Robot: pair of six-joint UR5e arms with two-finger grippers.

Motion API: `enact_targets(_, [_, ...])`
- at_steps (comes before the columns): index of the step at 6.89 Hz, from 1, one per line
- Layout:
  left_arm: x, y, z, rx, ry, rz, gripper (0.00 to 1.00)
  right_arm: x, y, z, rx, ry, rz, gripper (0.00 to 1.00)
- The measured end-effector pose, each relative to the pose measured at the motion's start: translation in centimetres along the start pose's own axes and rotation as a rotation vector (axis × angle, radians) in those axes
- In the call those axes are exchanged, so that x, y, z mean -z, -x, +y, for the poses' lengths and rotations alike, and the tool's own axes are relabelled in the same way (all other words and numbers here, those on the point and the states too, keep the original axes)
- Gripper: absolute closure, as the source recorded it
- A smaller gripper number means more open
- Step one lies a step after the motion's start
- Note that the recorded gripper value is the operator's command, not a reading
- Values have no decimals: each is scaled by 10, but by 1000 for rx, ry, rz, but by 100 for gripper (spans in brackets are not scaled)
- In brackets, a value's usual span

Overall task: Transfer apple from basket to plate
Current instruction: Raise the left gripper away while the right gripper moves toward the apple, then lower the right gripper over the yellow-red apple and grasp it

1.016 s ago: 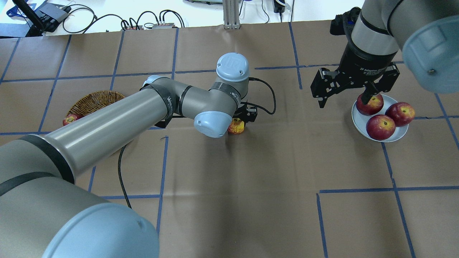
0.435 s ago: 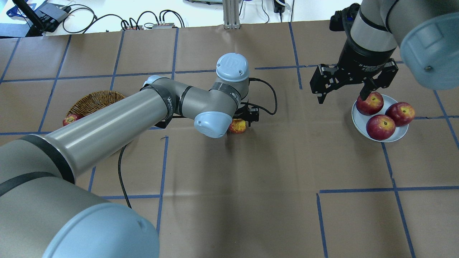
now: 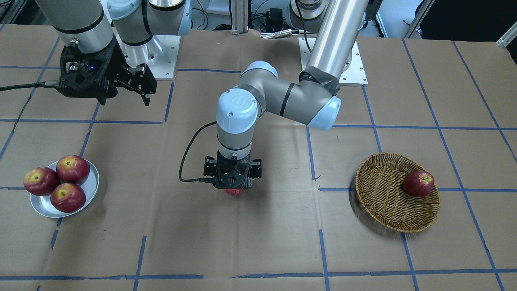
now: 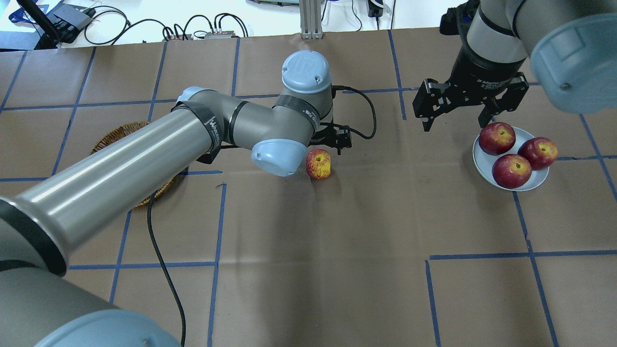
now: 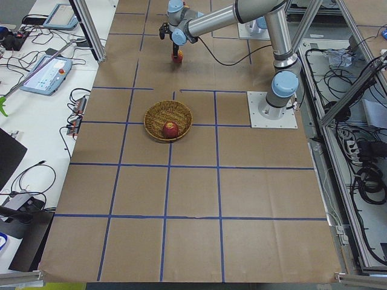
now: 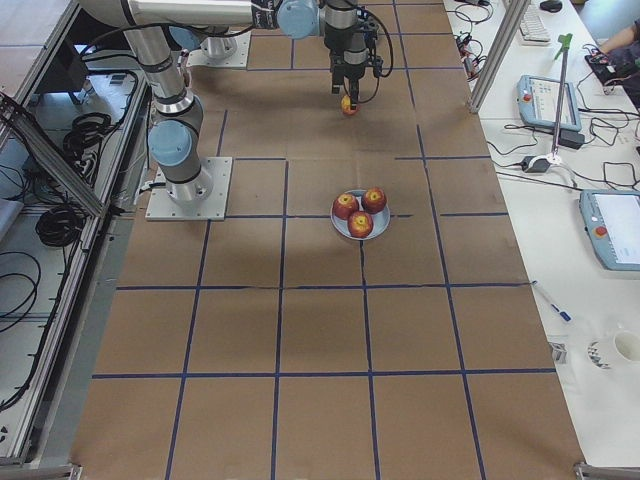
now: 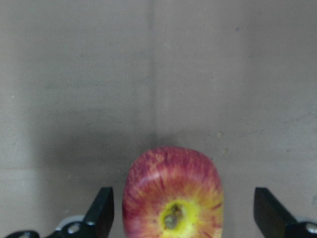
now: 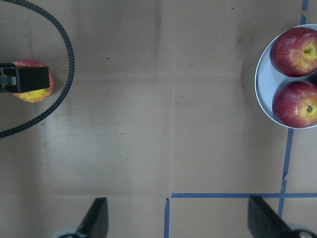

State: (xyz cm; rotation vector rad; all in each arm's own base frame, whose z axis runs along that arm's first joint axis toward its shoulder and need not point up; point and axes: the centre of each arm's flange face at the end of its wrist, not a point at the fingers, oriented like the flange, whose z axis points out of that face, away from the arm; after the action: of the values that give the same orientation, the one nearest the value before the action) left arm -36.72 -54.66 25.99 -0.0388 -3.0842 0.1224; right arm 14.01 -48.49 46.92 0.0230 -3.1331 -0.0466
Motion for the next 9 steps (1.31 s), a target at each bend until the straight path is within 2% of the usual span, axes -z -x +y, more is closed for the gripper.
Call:
enact_targets(2, [119, 61, 17, -49, 20, -14, 1, -5, 2, -15, -4, 7, -10, 0])
enact_targets(3, [179, 102, 43, -83, 41, -22, 1, -9, 3, -20, -3, 9, -12, 0])
enact_targets(4, [218, 134, 67, -112, 50, -22, 1, -12, 4, -25, -3, 6, -15, 0])
enact_targets(5, [244, 154, 80, -135, 37, -19, 1, -17, 7, -30, 1, 1, -17, 0])
enact_targets(7, [285, 166, 101, -145, -34, -15, 1, -33, 38, -42, 8, -24, -16, 0])
enact_targets(8, [294, 168, 110, -138, -55, -15, 1, -48, 63, -48, -3, -36, -18, 0])
enact_targets(9, [288, 170, 115, -135, -45, -15, 1, -65, 92, -54, -19, -52, -21, 0])
